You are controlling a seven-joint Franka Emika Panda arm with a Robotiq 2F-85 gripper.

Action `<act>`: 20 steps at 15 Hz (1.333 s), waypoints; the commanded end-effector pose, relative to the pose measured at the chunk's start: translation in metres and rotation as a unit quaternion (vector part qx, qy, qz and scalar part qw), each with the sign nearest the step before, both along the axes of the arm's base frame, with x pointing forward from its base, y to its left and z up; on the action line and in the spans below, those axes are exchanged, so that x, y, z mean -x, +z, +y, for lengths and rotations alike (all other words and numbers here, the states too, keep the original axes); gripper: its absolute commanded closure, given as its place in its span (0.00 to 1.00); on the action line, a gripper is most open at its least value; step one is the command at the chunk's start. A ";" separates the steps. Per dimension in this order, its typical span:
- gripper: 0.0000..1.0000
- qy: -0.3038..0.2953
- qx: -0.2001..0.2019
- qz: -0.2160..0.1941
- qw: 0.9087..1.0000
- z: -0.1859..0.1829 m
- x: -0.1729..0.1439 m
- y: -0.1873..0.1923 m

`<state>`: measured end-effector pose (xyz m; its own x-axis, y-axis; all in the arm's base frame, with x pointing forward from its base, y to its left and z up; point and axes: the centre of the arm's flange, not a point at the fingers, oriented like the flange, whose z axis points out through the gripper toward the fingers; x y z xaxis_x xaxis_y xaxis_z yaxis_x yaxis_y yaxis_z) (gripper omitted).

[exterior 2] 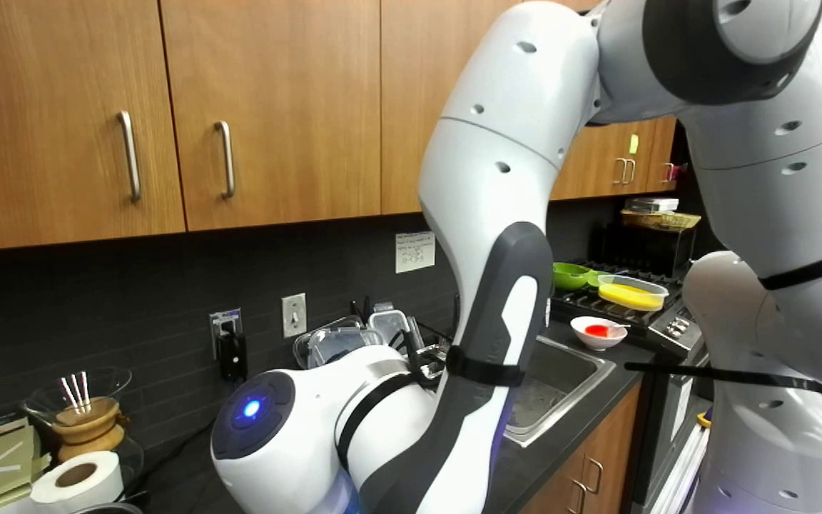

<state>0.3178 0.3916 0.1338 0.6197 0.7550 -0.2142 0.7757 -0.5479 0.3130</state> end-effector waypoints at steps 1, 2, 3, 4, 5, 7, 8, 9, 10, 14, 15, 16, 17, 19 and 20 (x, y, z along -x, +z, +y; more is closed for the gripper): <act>0.99 0.027 0.011 0.017 0.999 0.012 -0.021 -0.019; 0.99 0.033 0.014 0.019 0.999 0.014 -0.024 -0.024; 0.99 0.045 0.018 0.024 0.999 0.016 -0.027 -0.028; 0.99 0.059 0.022 0.031 0.998 0.018 -0.030 -0.034; 0.99 0.069 0.025 0.036 0.997 0.020 -0.032 -0.039; 0.99 0.085 0.032 0.047 0.995 0.022 -0.038 -0.048; 0.99 0.089 0.033 0.055 0.994 0.023 -0.041 -0.052; 0.94 0.093 0.038 0.058 0.993 0.023 -0.043 -0.055; 0.70 0.101 0.040 0.065 0.992 0.023 -0.045 -0.057; 0.82 0.098 0.030 0.067 0.993 0.020 -0.040 -0.058; 0.74 0.099 0.030 0.068 0.992 0.020 -0.041 -0.059; 0.69 0.099 0.030 0.068 0.992 0.020 -0.041 -0.059; 0.68 0.099 0.030 0.069 0.992 0.020 -0.041 -0.059; 0.68 0.100 0.029 0.069 0.992 0.021 -0.041 -0.059; 0.68 0.100 0.029 0.069 0.992 0.021 -0.041 -0.060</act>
<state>0.3584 0.4122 0.0742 0.4209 0.8432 -0.3343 0.9046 -0.3632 0.2230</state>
